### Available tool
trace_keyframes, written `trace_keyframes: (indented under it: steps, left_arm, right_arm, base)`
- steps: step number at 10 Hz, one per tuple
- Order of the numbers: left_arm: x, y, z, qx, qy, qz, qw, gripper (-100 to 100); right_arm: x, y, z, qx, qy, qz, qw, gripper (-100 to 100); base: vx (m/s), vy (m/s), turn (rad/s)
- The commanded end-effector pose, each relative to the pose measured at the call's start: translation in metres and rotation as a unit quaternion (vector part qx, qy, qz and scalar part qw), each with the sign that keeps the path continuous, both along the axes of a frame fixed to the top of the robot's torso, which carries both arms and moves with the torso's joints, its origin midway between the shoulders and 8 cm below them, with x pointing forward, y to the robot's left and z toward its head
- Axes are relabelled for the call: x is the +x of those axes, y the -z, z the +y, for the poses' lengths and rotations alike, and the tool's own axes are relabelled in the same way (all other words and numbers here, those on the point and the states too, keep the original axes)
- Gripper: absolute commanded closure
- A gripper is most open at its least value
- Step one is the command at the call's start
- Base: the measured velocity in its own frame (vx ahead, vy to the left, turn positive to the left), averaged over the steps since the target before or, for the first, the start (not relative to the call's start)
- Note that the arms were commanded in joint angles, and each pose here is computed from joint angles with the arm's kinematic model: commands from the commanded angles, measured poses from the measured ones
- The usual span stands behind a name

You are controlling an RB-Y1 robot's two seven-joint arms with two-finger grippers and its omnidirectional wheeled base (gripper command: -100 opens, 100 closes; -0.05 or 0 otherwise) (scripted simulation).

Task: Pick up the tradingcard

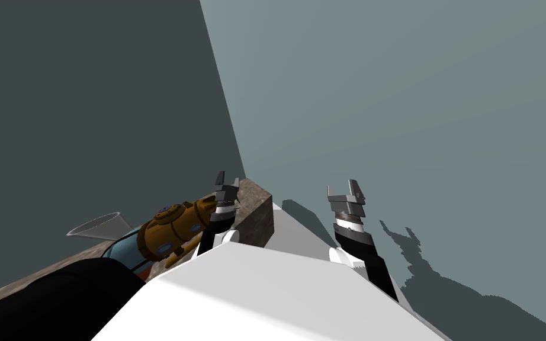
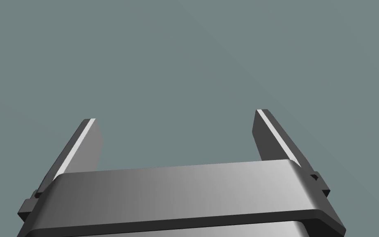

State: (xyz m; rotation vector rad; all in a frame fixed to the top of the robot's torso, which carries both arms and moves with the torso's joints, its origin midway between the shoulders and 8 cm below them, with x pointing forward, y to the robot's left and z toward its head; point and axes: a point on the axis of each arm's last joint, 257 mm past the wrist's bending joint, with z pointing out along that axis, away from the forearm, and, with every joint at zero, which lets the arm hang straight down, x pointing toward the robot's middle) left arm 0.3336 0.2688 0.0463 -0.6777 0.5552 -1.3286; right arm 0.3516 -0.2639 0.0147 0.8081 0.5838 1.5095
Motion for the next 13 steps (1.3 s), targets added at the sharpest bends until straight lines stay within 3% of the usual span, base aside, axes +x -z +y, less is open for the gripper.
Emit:
trace_keyframes:
  steps: [1,5,7,13]
  left_arm:
    - [0.002,0.002,-0.003,0.015,0.008,0.006,0.9998,-100]
    - [0.013,0.012,0.000,0.046,0.024,0.027,0.9983,-100]
    - [0.024,0.022,0.012,0.052,0.024,0.045,0.9973,-100]
    - [0.052,0.043,0.063,0.030,0.001,0.082,0.9962,-100]
  right_arm:
    - [0.000,0.000,0.000,0.000,0.000,0.000,1.0000,0]
    - [0.000,0.000,0.000,0.000,0.000,0.000,1.0000,0]
    - [0.000,0.000,0.000,0.000,0.000,0.000,1.0000,0]
    - [0.000,0.000,0.000,0.000,0.000,0.000,1.0000,0]
  base:
    - [0.011,-0.007,0.006]
    - [0.034,-0.027,0.017]
    - [0.087,-0.065,0.036]
    - [0.084,-0.070,0.024]
